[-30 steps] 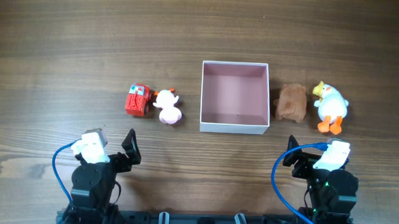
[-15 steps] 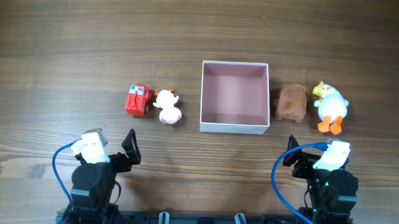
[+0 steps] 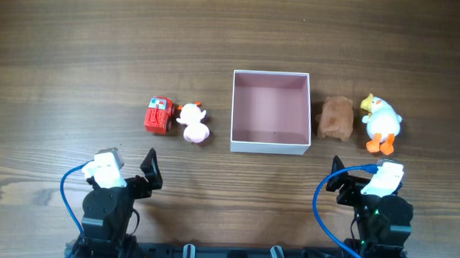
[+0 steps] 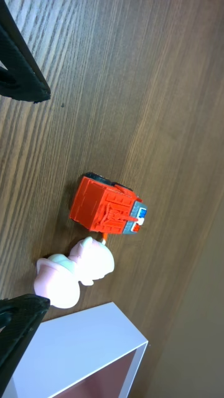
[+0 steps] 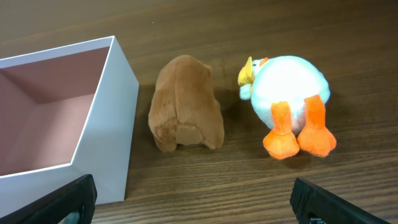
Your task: Pack container
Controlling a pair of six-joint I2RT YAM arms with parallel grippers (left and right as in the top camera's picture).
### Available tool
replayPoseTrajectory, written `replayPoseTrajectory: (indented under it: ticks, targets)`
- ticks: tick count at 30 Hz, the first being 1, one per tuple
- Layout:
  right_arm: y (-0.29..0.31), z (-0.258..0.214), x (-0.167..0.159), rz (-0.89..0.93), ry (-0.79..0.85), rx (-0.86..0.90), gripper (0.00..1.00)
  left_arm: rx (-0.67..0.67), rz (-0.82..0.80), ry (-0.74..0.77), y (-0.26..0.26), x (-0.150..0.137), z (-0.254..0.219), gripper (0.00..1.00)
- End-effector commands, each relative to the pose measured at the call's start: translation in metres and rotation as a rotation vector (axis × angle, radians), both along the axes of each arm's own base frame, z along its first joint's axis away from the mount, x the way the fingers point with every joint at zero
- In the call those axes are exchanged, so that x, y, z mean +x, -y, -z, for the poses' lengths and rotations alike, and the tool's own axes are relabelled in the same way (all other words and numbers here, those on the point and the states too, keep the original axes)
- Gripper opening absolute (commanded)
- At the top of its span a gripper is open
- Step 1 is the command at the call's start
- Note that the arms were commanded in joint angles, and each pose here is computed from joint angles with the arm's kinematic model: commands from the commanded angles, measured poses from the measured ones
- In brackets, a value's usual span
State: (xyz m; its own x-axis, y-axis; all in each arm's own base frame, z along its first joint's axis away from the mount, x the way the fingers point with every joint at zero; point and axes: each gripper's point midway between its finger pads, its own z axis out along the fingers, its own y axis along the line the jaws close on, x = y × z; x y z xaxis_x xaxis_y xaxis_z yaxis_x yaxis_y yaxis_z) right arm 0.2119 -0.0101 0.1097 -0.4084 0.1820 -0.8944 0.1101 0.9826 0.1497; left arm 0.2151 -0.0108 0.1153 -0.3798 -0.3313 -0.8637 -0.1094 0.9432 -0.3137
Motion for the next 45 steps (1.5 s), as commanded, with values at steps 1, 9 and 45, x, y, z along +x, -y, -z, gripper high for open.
replayPoseTrajectory:
  ticks: [1, 9, 45]
  targets:
    - [-0.003, 0.003, 0.000, -0.012, -0.005, 0.006, 1.00, 0.011, 0.010, -0.004, 0.000, 0.000, 0.004, 1.00]
    - [-0.031, -0.006, 0.002, -0.063, 0.020, 0.298, 1.00, -0.032, 0.092, 0.035, 0.016, 0.003, -0.006, 1.00]
    - [0.003, 0.033, 0.124, 0.094, -0.934, 0.158, 0.99, 0.026, 0.072, -0.542, 0.024, 0.106, -0.030, 1.00]
